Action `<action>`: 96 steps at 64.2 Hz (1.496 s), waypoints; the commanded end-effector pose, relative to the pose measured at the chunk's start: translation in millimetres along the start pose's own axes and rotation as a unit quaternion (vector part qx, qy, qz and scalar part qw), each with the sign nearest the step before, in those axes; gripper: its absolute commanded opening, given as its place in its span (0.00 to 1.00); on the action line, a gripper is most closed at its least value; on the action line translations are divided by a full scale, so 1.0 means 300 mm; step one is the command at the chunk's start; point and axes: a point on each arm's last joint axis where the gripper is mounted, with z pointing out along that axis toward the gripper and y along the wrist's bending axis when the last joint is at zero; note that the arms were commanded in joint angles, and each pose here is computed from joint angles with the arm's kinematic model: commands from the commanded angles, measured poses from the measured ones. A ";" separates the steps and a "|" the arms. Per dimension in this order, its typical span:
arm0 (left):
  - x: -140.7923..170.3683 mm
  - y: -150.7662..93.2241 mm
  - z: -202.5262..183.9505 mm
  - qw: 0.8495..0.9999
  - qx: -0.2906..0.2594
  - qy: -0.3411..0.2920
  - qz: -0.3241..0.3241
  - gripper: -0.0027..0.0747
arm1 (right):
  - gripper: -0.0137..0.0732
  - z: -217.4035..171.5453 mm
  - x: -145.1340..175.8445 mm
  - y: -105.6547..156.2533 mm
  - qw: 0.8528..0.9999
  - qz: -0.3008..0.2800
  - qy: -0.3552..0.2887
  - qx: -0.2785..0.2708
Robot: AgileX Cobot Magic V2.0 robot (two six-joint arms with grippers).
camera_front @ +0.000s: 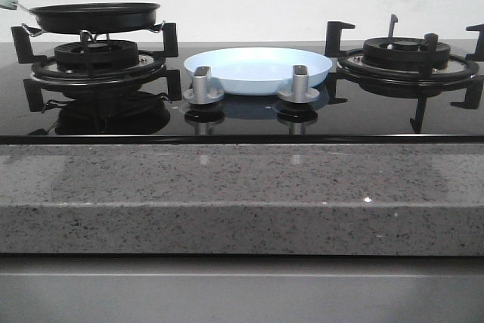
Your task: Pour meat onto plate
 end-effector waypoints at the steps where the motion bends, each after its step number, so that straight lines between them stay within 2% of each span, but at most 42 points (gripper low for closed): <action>1: -0.020 0.004 -0.004 0.999 -0.007 -0.044 -0.008 0.01 | 0.08 -0.007 -0.030 -0.002 0.999 -0.009 -0.049 0.005; 76: -0.023 0.004 -0.005 0.999 -0.007 -0.049 -0.011 0.01 | 0.08 -0.007 -0.030 -0.002 0.999 -0.009 -0.049 0.005; 88: -0.082 0.011 -0.017 0.993 -0.013 -0.115 -0.038 0.01 | 0.08 -0.010 -0.048 -0.001 0.998 -0.009 -0.066 0.005; 96: -0.175 0.008 -0.041 0.992 -0.005 -0.117 -0.038 0.01 | 0.08 -0.028 -0.109 0.004 0.998 -0.009 -0.062 0.003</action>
